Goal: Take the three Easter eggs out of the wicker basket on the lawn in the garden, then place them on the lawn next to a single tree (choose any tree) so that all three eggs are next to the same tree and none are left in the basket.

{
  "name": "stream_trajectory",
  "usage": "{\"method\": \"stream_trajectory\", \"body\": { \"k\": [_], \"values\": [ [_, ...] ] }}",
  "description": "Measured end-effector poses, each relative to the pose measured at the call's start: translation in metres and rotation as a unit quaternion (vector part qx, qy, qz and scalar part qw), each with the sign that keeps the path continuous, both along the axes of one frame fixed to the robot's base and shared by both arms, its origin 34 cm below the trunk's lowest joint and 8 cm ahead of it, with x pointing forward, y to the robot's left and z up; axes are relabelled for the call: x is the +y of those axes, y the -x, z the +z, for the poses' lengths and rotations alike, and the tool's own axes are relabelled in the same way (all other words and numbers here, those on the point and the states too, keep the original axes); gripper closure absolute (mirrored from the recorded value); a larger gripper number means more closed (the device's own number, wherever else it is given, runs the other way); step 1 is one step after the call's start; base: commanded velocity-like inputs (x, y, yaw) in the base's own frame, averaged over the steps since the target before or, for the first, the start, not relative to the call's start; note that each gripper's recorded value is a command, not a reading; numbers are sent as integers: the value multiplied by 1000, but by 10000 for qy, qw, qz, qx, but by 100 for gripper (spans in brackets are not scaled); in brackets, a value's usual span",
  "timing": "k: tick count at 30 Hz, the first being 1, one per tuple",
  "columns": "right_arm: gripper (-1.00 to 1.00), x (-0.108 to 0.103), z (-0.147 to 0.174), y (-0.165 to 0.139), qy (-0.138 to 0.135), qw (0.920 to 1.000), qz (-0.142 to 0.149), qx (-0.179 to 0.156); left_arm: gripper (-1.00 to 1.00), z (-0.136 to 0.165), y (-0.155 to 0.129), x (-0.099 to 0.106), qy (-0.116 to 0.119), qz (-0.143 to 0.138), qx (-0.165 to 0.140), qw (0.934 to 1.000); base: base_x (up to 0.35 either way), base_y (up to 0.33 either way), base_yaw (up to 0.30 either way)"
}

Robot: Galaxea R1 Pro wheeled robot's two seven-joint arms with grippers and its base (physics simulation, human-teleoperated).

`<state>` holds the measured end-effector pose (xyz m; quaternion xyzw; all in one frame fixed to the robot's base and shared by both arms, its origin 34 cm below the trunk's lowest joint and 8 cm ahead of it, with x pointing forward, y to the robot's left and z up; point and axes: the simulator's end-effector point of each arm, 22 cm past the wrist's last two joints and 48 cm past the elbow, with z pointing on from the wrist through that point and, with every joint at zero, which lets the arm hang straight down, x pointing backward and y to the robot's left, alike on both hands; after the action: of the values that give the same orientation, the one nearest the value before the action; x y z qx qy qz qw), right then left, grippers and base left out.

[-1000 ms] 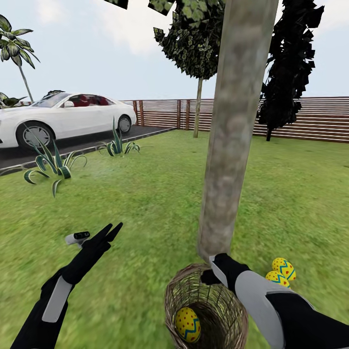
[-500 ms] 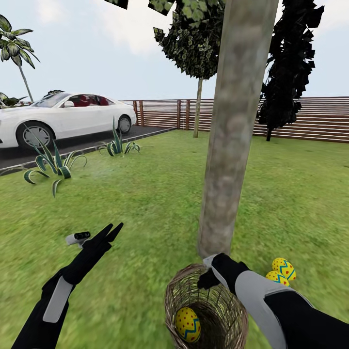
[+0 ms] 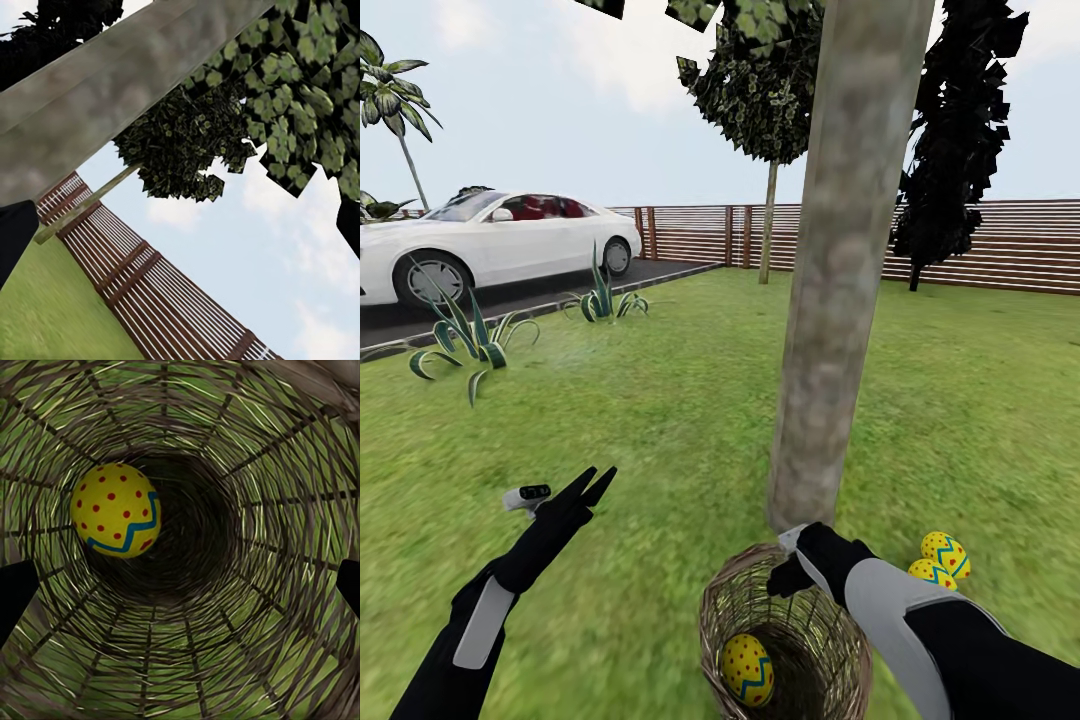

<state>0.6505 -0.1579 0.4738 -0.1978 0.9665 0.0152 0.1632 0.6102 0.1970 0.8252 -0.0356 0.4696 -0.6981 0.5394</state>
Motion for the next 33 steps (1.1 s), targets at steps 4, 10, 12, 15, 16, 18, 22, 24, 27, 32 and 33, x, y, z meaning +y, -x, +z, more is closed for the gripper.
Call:
{"method": "stream_trajectory", "body": {
  "k": [4, 10, 12, 15, 16, 18, 22, 24, 27, 32, 33],
  "values": [
    [-100, 1, 0, 0, -1, 10000, 6, -3, -100, 0, 0, 0, -15, 5, 1, 10000, 0, 0, 0],
    [-100, 3, 1, 0, -8, 10000, 19, -4, -100, -5, -5, 0, -81, 81, 127, 9999, 0, 0, 0],
    [-100, 4, 1, 0, -8, 10000, 23, -5, -100, -9, -10, 1, -150, 199, 198, 9995, 0, 0, 0],
    [-100, 6, 0, 1, -3, 10000, 45, -6, -100, -11, -13, 3, -191, 283, 222, 9992, 0, 0, 0],
    [-100, 6, 1, 1, 2, 10000, 56, -8, -100, -11, -13, 3, -195, 300, 223, 9991, 0, 0, 0],
    [-100, 7, 1, 0, 8, 10000, 66, -13, -100, -11, -14, 4, -189, 319, 223, 9991, 0, 0, 0],
    [-100, 5, -2, 1, 23, 10000, 68, -11, -100, -13, -14, 5, -178, 330, 230, 9990, 0, 0, 0],
    [-100, 6, -6, 1, 22, 10000, 71, -14, -100, -17, -13, 5, -185, 331, 233, 9990, 0, 0, 0],
    [-100, 6, -12, 3, 23, 10000, 72, -13, -100, -24, -12, 4, -205, 332, 233, 9990, 0, 0, 0],
    [-100, 4, -23, 5, 33, 10000, 68, -16, -100, -33, -9, 3, -219, 327, 210, 9990, 0, 0, 0],
    [-100, 3, -25, 5, 39, 10000, 68, -16, -100, -35, -9, 3, -220, 326, 205, 9990, 0, 0, 0]
  ]
}}
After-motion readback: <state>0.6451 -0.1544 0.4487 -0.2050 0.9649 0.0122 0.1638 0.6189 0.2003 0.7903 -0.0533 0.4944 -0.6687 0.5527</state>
